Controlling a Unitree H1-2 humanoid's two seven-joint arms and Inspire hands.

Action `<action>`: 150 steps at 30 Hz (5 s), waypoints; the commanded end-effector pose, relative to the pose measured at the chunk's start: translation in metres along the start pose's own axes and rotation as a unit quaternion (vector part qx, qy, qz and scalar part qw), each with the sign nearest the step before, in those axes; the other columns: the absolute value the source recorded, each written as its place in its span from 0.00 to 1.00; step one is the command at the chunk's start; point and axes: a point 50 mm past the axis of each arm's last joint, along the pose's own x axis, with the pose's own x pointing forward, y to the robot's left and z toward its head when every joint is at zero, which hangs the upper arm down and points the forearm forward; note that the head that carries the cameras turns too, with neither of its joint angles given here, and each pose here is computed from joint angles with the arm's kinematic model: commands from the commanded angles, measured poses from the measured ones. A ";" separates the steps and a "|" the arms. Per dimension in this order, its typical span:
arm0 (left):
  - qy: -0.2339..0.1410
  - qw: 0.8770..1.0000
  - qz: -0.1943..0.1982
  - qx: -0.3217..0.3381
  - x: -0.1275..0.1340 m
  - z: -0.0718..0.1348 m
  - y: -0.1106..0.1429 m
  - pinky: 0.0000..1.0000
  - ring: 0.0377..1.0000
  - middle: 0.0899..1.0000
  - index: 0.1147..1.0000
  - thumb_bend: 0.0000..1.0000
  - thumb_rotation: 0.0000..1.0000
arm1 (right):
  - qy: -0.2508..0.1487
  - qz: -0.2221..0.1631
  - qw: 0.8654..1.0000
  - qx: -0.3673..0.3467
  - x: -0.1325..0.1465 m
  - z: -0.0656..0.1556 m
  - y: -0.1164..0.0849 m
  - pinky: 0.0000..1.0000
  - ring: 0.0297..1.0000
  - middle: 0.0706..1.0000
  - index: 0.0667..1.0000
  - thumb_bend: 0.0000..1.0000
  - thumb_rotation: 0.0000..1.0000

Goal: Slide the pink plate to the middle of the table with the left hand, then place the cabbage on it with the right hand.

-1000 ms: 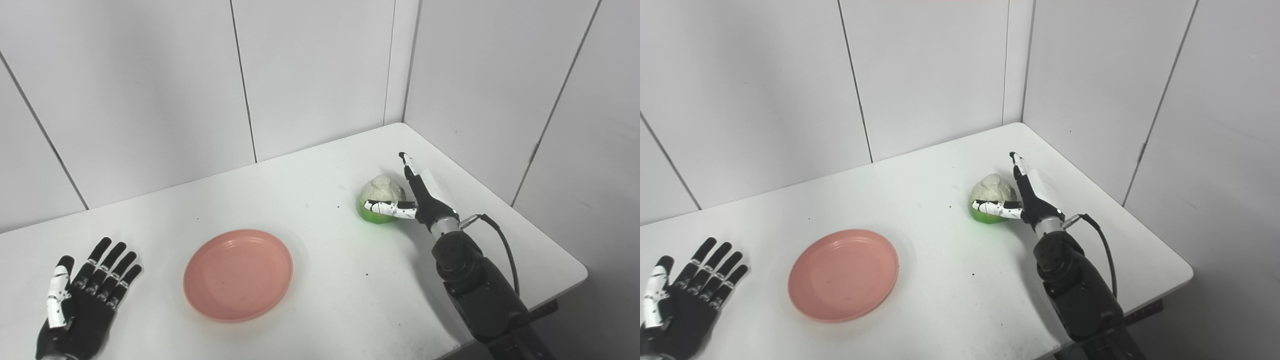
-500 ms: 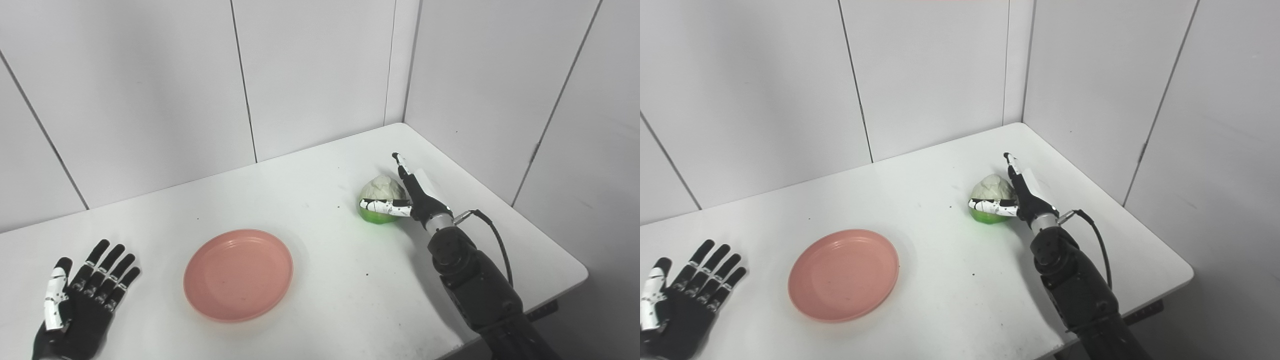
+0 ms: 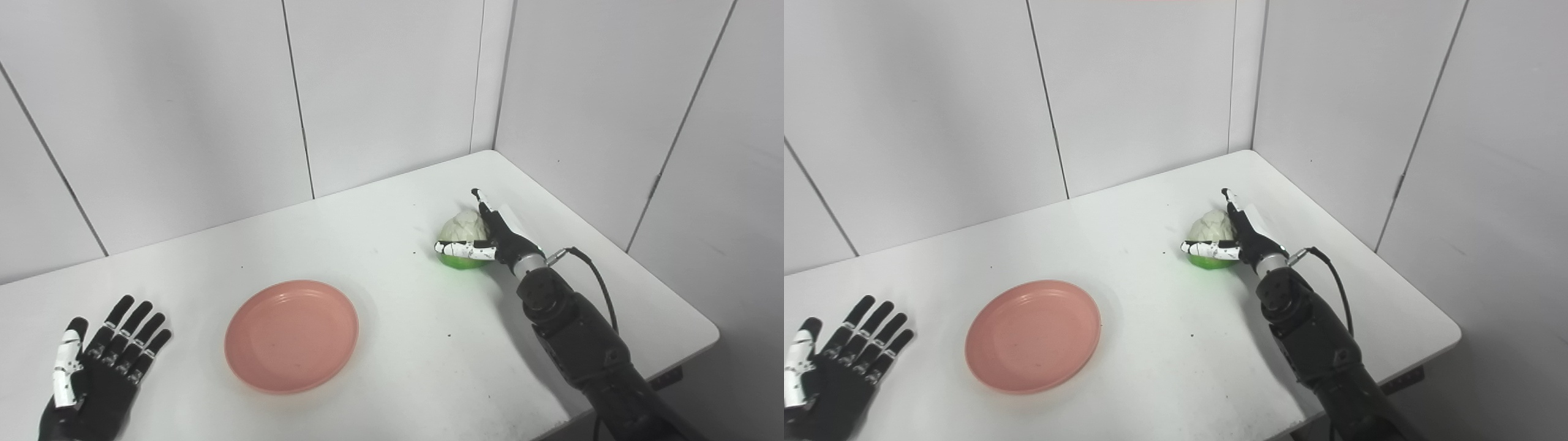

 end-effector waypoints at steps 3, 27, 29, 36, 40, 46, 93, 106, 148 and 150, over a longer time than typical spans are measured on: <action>0.019 1.000 0.008 0.001 -0.002 -0.001 0.003 0.92 0.91 0.92 0.92 0.43 1.00 | -0.032 -0.002 0.999 0.024 0.015 0.013 -0.011 0.87 0.91 0.92 0.96 1.00 0.44; 0.019 1.000 -0.009 0.002 -0.002 -0.002 0.000 0.93 0.92 0.93 0.93 0.43 1.00 | 0.006 0.098 0.995 -0.023 0.037 0.024 0.022 0.40 0.44 0.45 0.45 0.53 0.00; 0.019 1.000 -0.012 0.001 -0.002 -0.003 0.000 0.93 0.93 0.94 0.93 0.43 1.00 | 0.006 0.092 0.995 -0.021 0.037 0.024 0.021 0.40 0.44 0.44 0.46 0.53 0.00; 0.018 1.000 -0.017 0.008 -0.002 -0.004 -0.002 0.92 0.92 0.93 0.93 0.43 1.00 | -0.002 0.069 0.998 -0.010 0.034 0.026 0.017 0.36 0.42 0.44 0.46 0.53 0.00; 0.017 1.000 -0.015 0.007 -0.001 -0.005 -0.003 0.92 0.92 0.94 0.93 0.43 1.00 | -0.017 0.052 0.998 -0.004 0.031 0.031 0.011 0.38 0.42 0.45 0.45 0.53 0.00; 0.015 1.000 -0.014 0.013 -0.001 -0.007 -0.006 0.92 0.92 0.93 0.92 0.44 1.00 | -0.049 0.038 0.998 0.012 0.028 0.051 0.000 0.39 0.43 0.44 0.46 0.53 0.00; 0.024 0.999 0.009 0.031 0.024 -0.042 -0.110 0.91 0.92 0.93 0.92 0.44 1.00 | -0.341 0.199 0.919 0.012 -0.036 0.229 0.096 0.39 0.40 0.43 0.46 0.53 0.00; 0.029 0.999 0.010 0.031 0.024 -0.039 -0.114 0.90 0.91 0.92 0.91 0.45 1.00 | -0.340 0.227 0.912 0.011 -0.046 0.221 0.123 0.37 0.40 0.42 0.47 0.53 0.00; 0.027 0.999 0.011 0.036 0.020 -0.032 -0.111 0.90 0.92 0.93 0.91 0.45 1.00 | -0.283 0.248 0.926 -0.006 -0.052 0.169 0.139 0.61 0.66 0.68 0.71 0.80 0.17; 0.027 0.999 0.011 0.035 0.020 -0.031 -0.111 0.90 0.92 0.93 0.91 0.45 1.00 | -0.282 0.254 0.925 -0.006 -0.053 0.171 0.138 0.74 0.79 0.83 0.86 0.90 0.32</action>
